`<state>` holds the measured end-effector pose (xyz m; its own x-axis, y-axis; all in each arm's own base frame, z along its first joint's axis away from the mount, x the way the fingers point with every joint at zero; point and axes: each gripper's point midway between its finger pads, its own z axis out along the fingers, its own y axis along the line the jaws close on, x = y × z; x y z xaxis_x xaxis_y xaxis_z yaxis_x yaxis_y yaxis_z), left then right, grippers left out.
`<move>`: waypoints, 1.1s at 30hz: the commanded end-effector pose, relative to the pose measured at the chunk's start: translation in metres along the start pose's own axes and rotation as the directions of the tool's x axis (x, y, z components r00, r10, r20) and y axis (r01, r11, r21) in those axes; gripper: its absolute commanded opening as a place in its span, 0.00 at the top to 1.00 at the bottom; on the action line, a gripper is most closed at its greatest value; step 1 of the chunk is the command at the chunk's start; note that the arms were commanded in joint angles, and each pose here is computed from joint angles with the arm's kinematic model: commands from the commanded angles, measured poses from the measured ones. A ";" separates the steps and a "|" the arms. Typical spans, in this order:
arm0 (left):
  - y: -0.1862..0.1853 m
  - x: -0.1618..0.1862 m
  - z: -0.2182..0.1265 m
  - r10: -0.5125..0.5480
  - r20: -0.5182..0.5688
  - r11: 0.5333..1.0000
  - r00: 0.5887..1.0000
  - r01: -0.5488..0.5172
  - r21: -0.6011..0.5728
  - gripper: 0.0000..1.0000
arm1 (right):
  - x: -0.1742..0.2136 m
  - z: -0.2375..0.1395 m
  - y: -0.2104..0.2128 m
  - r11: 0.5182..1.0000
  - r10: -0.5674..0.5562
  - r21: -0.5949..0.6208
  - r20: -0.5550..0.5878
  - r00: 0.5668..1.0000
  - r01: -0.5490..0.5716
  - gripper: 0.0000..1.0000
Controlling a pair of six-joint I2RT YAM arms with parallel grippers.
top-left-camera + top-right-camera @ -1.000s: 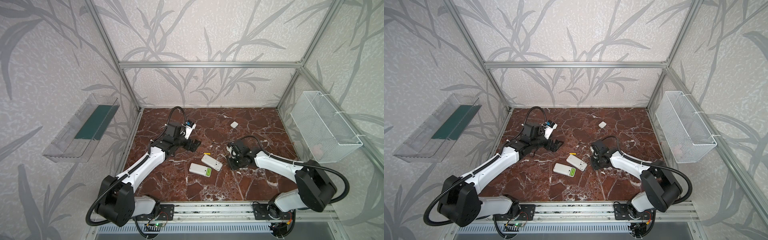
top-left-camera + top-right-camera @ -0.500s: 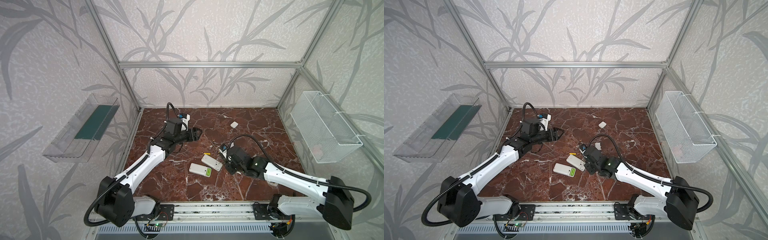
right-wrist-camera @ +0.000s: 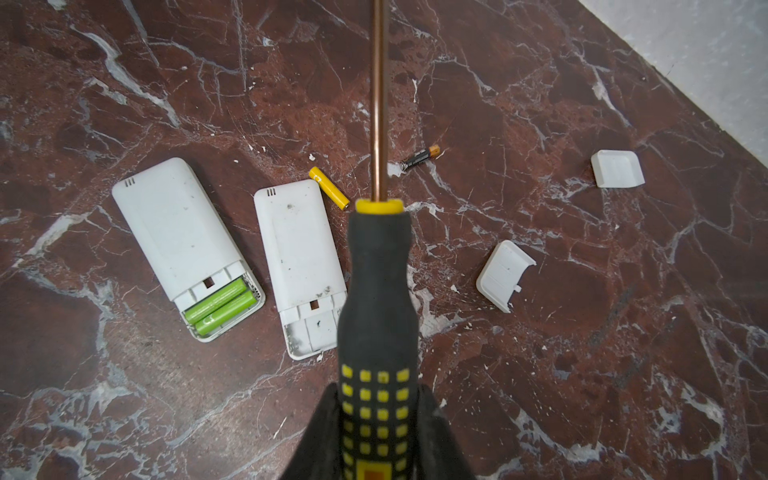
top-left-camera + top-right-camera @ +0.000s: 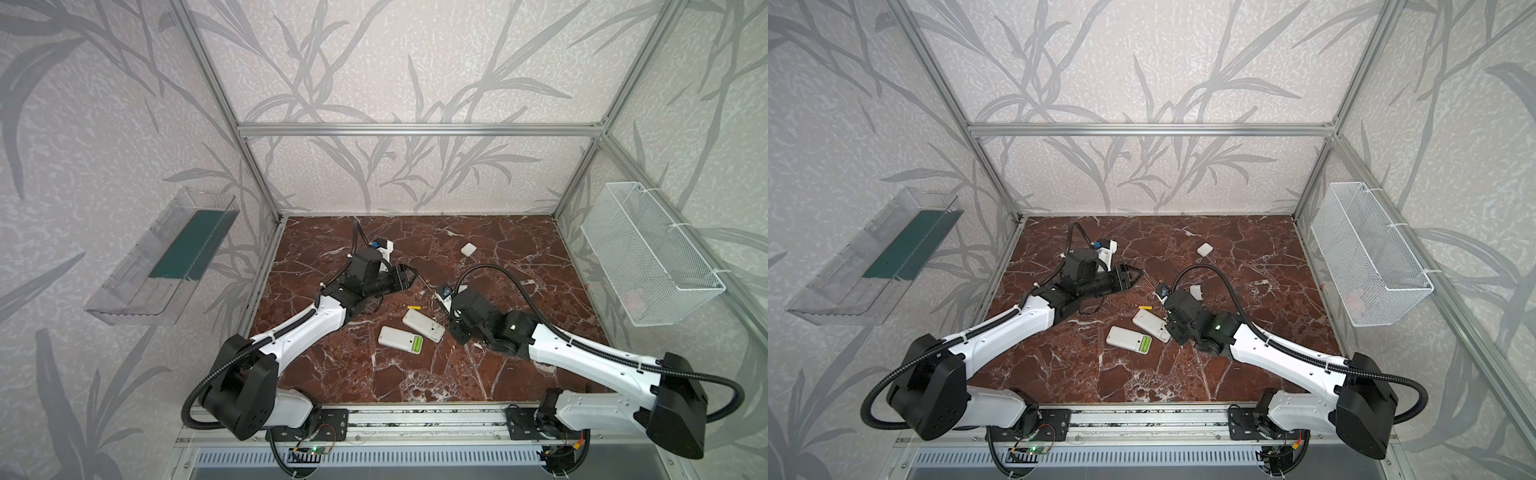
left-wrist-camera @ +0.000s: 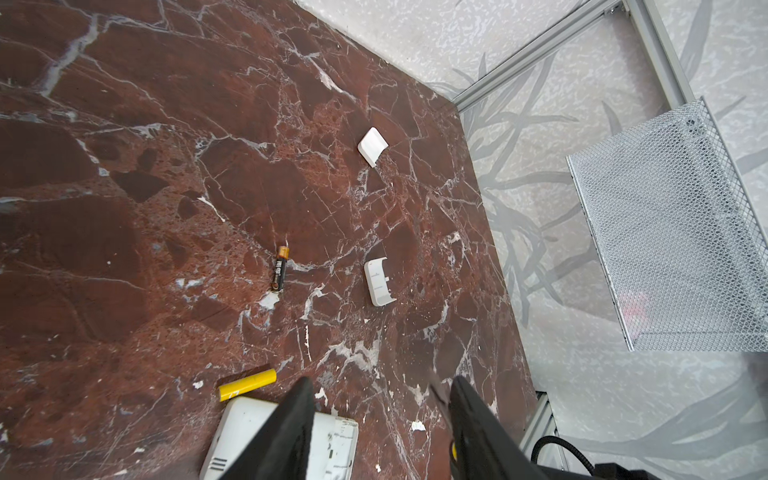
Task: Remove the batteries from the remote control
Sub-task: 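Lift the screwdriver off the table with the right gripper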
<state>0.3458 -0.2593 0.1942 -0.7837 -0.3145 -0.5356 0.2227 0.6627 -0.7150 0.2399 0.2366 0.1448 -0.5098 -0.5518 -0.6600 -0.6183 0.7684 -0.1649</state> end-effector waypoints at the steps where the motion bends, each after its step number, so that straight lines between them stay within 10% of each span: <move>1: -0.012 -0.010 0.005 -0.032 0.050 0.998 0.998 0.029 0.063 0.48 | -0.024 -0.014 -0.002 1.000 0.007 0.004 0.074 0.997 -0.007 0.93; 16: -0.019 -0.006 0.017 -0.097 0.037 0.986 0.995 0.091 0.137 0.89 | -0.033 -0.016 -0.003 1.000 0.014 0.013 0.095 0.995 -0.015 0.93; 26: -0.024 -0.003 0.023 -0.121 0.006 0.976 0.993 0.117 0.183 1.00 | -0.034 -0.017 -0.007 0.999 0.021 0.029 0.117 0.993 -0.025 0.92; 33: -0.017 -0.012 0.015 -0.187 0.057 0.972 0.981 0.176 0.157 1.00 | -0.034 -0.023 -0.011 0.994 0.103 -0.064 0.148 0.984 -0.094 0.73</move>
<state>0.3620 -0.2850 0.2128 -0.7800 -0.4377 -0.4473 0.2185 0.4792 -0.8501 0.2450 0.2321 0.1579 -0.5121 -0.5105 -0.6907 -0.5992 0.7885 -0.1386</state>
